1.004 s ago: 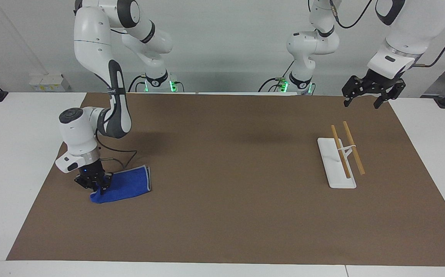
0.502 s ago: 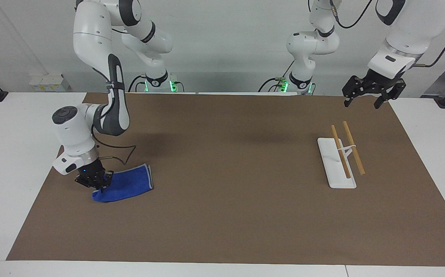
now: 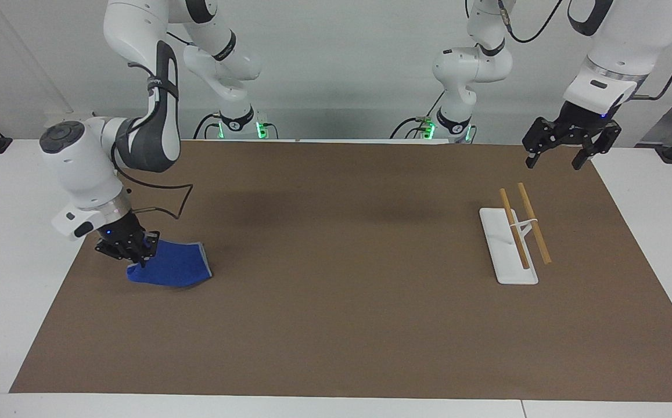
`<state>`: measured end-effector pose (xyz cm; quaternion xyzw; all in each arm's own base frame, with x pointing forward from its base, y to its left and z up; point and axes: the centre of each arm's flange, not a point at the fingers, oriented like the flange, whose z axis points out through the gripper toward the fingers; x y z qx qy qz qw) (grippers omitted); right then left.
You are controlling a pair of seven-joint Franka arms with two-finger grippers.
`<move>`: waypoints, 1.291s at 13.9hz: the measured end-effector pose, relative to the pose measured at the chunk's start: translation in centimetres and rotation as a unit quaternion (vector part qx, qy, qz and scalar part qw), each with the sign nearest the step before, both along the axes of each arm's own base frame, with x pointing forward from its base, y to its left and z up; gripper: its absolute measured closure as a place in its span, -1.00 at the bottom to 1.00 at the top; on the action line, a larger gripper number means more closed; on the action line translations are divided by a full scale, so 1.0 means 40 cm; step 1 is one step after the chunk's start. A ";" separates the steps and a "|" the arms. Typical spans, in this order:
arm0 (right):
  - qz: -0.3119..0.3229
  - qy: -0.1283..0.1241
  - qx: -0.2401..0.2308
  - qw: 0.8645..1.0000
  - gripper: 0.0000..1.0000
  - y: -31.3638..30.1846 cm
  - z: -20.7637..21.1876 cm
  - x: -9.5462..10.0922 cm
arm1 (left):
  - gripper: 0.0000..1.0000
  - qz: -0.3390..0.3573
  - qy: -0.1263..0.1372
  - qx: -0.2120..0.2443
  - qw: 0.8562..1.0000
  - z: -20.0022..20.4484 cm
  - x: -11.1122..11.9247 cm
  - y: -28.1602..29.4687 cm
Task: Right arm passes towel to left arm to hang
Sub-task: 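Lift the towel with the right gripper while the left gripper rises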
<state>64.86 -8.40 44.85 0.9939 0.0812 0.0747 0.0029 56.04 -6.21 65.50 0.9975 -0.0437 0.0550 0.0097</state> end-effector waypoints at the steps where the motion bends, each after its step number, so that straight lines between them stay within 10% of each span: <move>1: 0.001 0.008 0.002 1.000 0.84 0.018 0.041 -0.005 | -1.00 0.003 0.000 -0.001 1.000 0.000 0.000 0.000; 10: -0.088 0.053 0.016 0.995 0.84 0.267 0.291 -0.093 | -1.00 0.076 0.000 -0.028 0.997 -0.022 0.051 -0.011; 18: -0.252 0.070 0.083 0.962 0.84 0.679 0.413 -0.179 | -1.00 0.227 0.012 -0.094 0.969 -0.044 0.174 -0.056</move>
